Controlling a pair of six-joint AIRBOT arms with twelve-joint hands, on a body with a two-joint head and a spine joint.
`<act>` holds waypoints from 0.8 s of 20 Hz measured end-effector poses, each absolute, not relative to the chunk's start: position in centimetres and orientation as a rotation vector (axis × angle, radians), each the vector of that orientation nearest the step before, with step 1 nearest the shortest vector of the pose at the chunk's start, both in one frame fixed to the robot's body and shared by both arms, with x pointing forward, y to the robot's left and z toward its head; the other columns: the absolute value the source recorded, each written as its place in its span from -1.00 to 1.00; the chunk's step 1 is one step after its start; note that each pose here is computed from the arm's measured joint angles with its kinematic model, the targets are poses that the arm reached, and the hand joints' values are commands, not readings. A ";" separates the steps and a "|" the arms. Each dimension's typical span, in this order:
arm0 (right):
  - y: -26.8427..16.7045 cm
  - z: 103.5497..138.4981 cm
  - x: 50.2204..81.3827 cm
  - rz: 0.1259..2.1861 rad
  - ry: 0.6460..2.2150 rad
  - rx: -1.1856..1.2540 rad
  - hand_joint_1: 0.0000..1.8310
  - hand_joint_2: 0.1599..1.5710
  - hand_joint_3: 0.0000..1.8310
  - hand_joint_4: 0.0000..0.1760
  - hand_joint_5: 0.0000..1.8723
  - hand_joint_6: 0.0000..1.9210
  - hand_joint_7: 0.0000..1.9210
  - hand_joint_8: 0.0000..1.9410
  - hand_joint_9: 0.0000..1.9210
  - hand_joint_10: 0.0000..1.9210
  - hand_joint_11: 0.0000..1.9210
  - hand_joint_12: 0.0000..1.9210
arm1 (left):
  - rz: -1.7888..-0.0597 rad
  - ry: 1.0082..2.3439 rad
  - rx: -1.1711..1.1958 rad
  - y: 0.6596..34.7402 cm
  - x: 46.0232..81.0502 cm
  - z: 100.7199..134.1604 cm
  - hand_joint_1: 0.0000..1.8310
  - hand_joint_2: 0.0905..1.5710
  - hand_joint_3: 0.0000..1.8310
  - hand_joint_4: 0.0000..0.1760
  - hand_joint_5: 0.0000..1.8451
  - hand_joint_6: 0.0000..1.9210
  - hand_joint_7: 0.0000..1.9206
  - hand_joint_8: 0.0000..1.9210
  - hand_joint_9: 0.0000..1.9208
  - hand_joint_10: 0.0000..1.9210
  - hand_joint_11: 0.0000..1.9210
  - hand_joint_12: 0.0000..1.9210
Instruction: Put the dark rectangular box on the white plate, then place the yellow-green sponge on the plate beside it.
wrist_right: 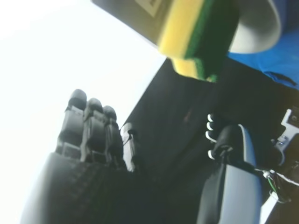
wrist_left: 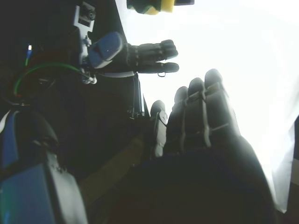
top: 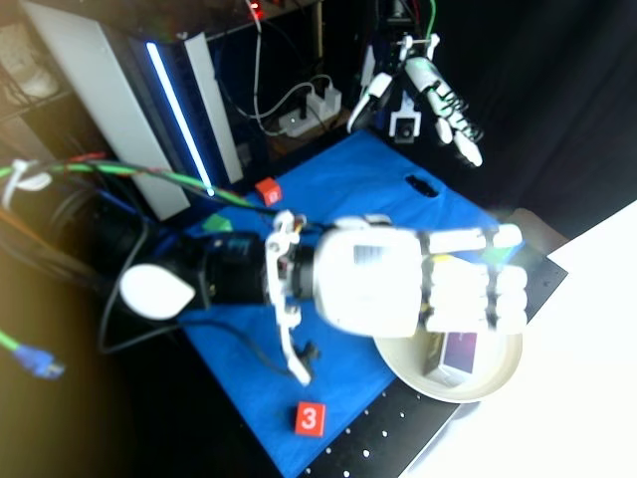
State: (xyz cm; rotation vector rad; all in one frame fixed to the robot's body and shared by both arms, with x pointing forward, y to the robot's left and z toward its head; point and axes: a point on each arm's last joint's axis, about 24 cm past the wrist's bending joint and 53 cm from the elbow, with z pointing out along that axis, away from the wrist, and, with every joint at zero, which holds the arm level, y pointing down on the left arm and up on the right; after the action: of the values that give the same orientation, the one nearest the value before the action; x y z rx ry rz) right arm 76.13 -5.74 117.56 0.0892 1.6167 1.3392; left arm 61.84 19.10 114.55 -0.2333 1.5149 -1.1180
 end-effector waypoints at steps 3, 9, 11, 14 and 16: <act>-10.6 119.7 74.8 1.431 1.495 0.200 -0.16 -0.18 -1.00 1.00 -1.00 -1.00 -0.97 -0.99 -1.00 -1.00 -1.00 -1.00 | -1.120 1.492 -0.244 19.5 61.8 115.1 -0.35 -0.05 -1.00 1.00 -1.00 -1.00 -1.00 -1.00 -1.00 -1.00 -1.00 -1.00; -15.7 117.5 69.3 1.555 1.408 0.347 -0.17 -0.10 -0.98 0.95 -1.00 -1.00 -0.99 -1.00 -1.00 -1.00 -1.00 -1.00 | -1.149 1.459 -0.244 19.9 60.7 115.9 -0.34 -0.10 -1.00 0.97 -1.00 -1.00 -1.00 -1.00 -1.00 -1.00 -1.00 -1.00; -18.0 116.9 66.4 1.587 1.349 0.411 -0.25 -0.12 -0.99 0.90 -1.00 -1.00 -0.94 -0.98 -0.97 -0.99 -1.00 -1.00 | -1.150 1.451 -0.280 20.5 60.4 115.7 -0.43 -0.07 -1.00 0.46 -1.00 -1.00 -1.00 -1.00 -1.00 -1.00 -0.97 -0.99; -21.0 115.2 63.8 1.548 1.325 0.502 -0.32 -0.19 -1.00 1.00 -1.00 -1.00 -0.93 -1.00 -0.90 -0.99 -1.00 -1.00 | -1.145 1.413 -0.291 21.5 60.1 116.6 -0.45 0.00 -0.98 1.00 -1.00 -1.00 -1.00 -1.00 -1.00 -1.00 -0.93 -0.97; -23.6 115.2 62.7 1.511 1.289 0.552 -0.28 -0.21 -1.00 1.00 -0.98 -0.99 -0.92 -0.99 -0.90 -0.99 -1.00 -1.00 | -1.160 1.381 -0.289 21.5 59.6 117.3 -0.38 -0.04 -1.00 1.00 -1.00 -1.00 -1.00 -1.00 -1.00 -1.00 -0.99 -0.99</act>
State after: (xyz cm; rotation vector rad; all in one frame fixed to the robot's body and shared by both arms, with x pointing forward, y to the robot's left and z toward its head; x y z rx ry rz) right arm 62.68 -23.61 115.23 0.5523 1.2894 1.5107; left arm 59.58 21.54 117.30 -0.2893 1.3814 -1.1597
